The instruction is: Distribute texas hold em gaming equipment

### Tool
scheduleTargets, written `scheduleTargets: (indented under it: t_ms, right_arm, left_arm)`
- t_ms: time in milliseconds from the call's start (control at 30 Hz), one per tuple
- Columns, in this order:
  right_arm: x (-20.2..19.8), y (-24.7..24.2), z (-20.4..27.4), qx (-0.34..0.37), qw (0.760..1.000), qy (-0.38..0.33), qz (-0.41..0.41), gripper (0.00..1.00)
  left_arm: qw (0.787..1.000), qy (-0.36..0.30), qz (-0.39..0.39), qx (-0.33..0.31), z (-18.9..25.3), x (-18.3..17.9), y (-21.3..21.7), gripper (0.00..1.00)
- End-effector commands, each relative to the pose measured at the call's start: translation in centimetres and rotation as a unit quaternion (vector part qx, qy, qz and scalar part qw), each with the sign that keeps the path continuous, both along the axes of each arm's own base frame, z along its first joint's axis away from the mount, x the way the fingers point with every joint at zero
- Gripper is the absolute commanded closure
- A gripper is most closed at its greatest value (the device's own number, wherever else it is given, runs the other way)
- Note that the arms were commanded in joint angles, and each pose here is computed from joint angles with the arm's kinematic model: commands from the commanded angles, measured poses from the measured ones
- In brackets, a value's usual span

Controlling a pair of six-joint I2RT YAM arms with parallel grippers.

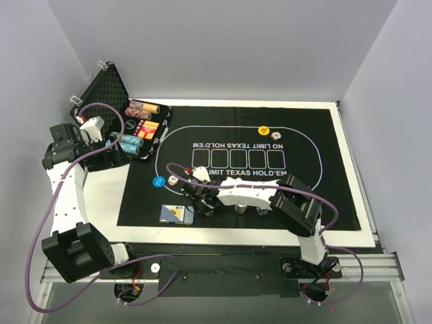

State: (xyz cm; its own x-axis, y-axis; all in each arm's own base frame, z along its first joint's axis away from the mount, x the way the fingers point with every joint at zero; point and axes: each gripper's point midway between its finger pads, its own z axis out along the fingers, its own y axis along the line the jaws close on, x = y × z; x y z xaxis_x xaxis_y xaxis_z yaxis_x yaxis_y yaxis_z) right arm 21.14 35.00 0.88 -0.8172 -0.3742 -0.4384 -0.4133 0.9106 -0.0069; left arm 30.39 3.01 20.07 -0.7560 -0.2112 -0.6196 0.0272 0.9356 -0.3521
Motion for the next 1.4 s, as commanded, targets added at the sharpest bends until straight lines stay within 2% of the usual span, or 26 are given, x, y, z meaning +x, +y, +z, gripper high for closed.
scheduleTargets:
  t_ms: [0, 633, 900, 1367]
  right_arm:
    - [-1.9, -2.1, -0.9, -0.036, 0.999, 0.011, -0.004, 0.52]
    - [-3.0, -3.1, -0.5, -0.037, 0.999, 0.017, -0.002, 0.51]
    - [-3.4, -3.1, -0.7, -0.036, 0.999, 0.028, 0.0, 0.54]
    - [-2.6, -3.0, 0.0, -0.028, 0.999, 0.04, -0.01, 0.78]
  left_arm:
    - [1.0, -0.021, 0.0, 0.011, 1.1, 0.1, 0.3, 0.05]
    - [1.0, -0.024, -0.001, 0.014, 1.2, -0.1, 0.3, 0.05]
    - [1.0, -0.022, -0.001, 0.016, 1.1, -0.1, 0.5, 0.05]
    - [1.0, -0.021, 0.0, 0.014, 1.0, 0.0, 0.6, 0.05]
